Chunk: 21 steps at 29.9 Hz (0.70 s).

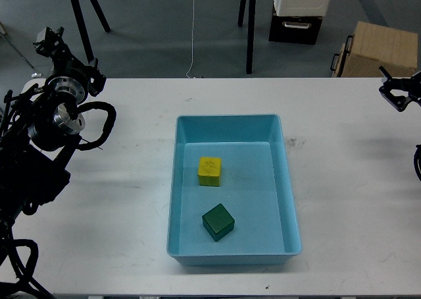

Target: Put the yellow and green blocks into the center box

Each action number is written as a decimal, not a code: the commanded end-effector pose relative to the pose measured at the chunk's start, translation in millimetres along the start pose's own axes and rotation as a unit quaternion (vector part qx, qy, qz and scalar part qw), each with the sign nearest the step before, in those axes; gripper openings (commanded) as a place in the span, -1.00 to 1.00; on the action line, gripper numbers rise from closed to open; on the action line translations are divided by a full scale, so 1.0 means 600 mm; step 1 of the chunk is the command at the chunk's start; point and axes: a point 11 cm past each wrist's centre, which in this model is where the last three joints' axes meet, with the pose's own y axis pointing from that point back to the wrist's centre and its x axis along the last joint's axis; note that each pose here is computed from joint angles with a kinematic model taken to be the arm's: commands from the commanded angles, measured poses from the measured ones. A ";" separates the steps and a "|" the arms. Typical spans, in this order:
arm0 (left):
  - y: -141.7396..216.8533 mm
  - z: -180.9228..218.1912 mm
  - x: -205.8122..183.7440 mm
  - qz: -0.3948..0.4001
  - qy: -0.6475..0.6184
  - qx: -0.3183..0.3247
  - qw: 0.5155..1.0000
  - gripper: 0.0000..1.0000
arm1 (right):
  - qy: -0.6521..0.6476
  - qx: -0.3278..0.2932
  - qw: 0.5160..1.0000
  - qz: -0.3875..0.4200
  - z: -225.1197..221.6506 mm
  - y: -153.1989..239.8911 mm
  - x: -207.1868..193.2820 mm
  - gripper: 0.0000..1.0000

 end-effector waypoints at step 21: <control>0.002 0.011 0.057 0.055 0.278 0.035 0.958 1.00 | -0.333 0.061 0.940 0.033 0.022 -0.052 0.034 0.99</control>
